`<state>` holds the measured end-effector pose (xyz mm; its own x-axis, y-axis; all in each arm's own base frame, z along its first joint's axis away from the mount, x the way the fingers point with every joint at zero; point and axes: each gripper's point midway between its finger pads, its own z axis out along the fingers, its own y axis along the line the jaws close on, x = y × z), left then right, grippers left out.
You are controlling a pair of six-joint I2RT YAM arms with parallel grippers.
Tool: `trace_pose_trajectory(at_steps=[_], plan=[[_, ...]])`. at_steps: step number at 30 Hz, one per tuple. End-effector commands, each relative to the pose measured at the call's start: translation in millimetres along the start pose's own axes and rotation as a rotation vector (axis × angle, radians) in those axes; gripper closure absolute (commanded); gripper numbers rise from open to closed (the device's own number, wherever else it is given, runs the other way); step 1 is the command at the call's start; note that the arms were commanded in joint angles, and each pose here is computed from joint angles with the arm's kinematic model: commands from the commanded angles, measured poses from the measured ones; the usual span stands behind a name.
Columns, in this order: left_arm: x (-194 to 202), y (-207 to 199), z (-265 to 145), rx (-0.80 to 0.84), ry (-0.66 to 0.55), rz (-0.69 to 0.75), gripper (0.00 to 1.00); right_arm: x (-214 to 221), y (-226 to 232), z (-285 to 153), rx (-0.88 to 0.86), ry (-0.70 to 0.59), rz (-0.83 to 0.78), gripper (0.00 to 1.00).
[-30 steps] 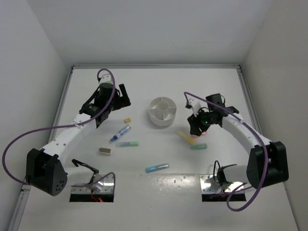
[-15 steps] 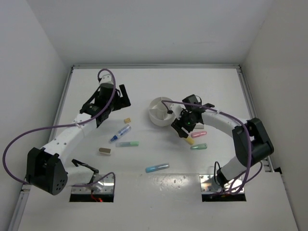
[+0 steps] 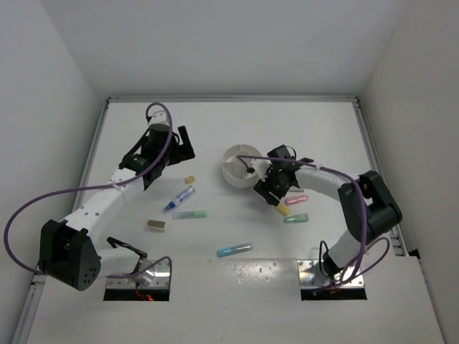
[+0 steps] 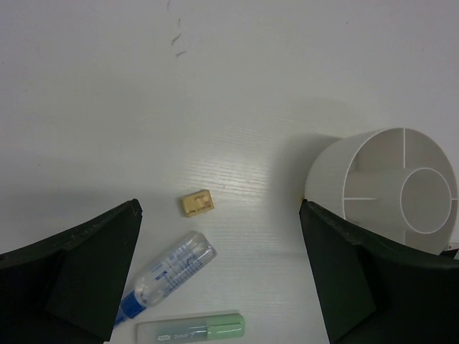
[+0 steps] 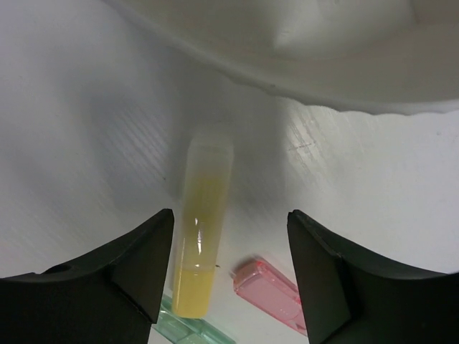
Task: Sort the stationery into containers
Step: Pick up the stationery from the center of the board.
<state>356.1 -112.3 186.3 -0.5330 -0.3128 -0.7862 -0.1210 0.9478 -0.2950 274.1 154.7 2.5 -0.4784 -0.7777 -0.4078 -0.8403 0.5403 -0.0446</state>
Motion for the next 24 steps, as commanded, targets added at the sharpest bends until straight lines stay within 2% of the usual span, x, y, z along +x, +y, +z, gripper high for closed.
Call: trace_pose_trajectory(at_steps=[1, 5, 11, 14, 15, 18, 22, 24], plan=[[-16.2, -3.9, -7.5, 0.023, -0.042, -0.002, 0.02, -0.8, 4.9, 8.1, -0.026, -0.001, -0.033, 0.36], [-16.2, -3.9, -7.5, 0.023, -0.042, -0.002, 0.02, 12.1, 12.4, 14.3, -0.067, 0.048, -0.036, 0.41], [-16.2, -3.9, -7.5, 0.023, -0.042, -0.002, 0.02, 18.1, 15.0, 17.6, -0.08, 0.072, -0.032, 0.43], [-16.2, -3.9, -7.5, 0.023, -0.042, -0.002, 0.02, 19.5, 16.1, 15.4, -0.088, 0.085, -0.029, 0.6], [-16.2, -3.9, -7.5, 0.023, -0.042, -0.002, 0.02, 21.8, 17.0, 14.7, -0.093, 0.094, -0.036, 0.69], [-16.2, -3.9, -7.5, 0.023, -0.042, -0.002, 0.02, 26.0, 23.3, 11.2, -0.129, 0.114, -0.043, 0.84], [-16.2, -3.9, -7.5, 0.023, -0.042, -0.002, 0.02, 13.2, 34.8, -8.4, -0.206, 0.041, -0.099, 0.98], [-16.2, -3.9, -7.5, 0.023, -0.042, -0.002, 0.02, -5.2, 44.6, -43.4, -0.26, -0.048, -0.146, 0.98]])
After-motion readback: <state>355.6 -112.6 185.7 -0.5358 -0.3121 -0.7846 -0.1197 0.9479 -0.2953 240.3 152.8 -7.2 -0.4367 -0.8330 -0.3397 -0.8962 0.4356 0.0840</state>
